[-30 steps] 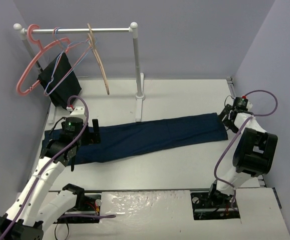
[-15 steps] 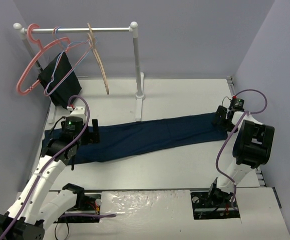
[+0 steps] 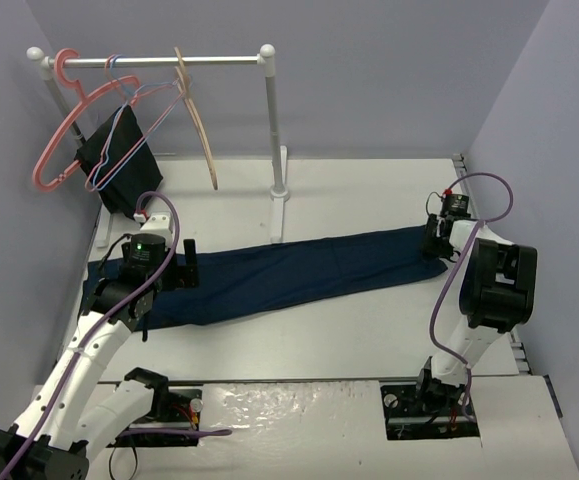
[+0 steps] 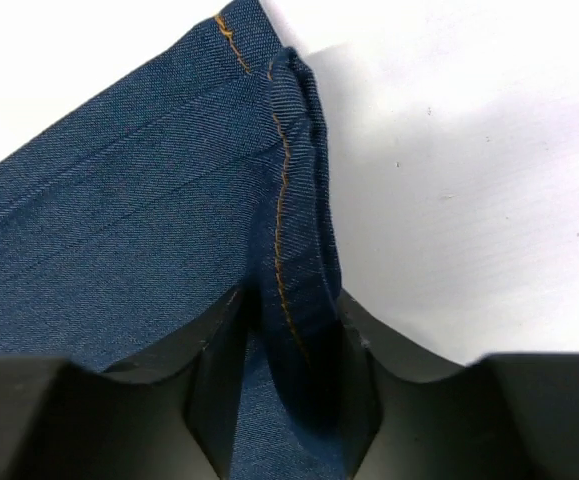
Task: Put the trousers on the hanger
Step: Fold the trousers at the center of the board.
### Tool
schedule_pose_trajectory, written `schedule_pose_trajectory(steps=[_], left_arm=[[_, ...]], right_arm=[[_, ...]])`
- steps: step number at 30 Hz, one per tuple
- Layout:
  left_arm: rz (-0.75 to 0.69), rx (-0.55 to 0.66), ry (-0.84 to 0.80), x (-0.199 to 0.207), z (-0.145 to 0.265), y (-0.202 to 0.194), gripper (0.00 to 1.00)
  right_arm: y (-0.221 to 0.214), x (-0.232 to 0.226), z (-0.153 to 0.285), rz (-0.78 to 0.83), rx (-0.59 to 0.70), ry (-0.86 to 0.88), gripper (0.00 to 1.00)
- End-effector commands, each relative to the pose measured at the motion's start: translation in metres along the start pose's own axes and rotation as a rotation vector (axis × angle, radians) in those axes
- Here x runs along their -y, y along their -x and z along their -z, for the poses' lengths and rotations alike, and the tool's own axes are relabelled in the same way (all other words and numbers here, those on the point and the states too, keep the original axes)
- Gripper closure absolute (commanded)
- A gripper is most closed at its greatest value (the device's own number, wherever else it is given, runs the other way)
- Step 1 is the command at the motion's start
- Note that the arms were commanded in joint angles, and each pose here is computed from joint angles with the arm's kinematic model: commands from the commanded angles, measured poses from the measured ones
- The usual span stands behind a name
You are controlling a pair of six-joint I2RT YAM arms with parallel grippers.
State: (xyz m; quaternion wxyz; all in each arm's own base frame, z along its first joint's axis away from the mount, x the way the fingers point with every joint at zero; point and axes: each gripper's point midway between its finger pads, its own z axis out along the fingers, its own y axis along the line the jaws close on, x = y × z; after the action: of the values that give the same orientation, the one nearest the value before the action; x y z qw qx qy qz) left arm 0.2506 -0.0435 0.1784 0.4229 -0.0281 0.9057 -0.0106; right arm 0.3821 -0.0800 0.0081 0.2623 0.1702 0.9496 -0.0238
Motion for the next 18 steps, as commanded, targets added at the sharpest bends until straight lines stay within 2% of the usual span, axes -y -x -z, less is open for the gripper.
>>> schedule_pose_trajectory(steps=[1,4,9,11,18], left_arm=[[0.007,0.084,0.010,-0.002,0.005,0.025,0.03],[0.006,0.084,0.013,-0.003,0.005,0.024,0.03],[0.009,0.083,0.016,-0.003,0.005,0.024,0.03],[0.011,0.084,0.013,-0.003,0.006,0.023,0.03],[0.015,0.074,0.020,-0.004,0.004,0.021,0.03]], right_arm=[[-0.030,0.000,-0.005,-0.001,-0.116,-0.012,0.80],[-0.013,0.001,0.007,-0.015,-0.061,-0.022,1.00],[0.064,-0.003,0.066,-0.058,0.133,-0.019,1.00],[0.110,0.001,0.099,-0.082,0.240,-0.020,1.00],[0.196,0.034,0.199,-0.078,0.464,-0.097,1.00]])
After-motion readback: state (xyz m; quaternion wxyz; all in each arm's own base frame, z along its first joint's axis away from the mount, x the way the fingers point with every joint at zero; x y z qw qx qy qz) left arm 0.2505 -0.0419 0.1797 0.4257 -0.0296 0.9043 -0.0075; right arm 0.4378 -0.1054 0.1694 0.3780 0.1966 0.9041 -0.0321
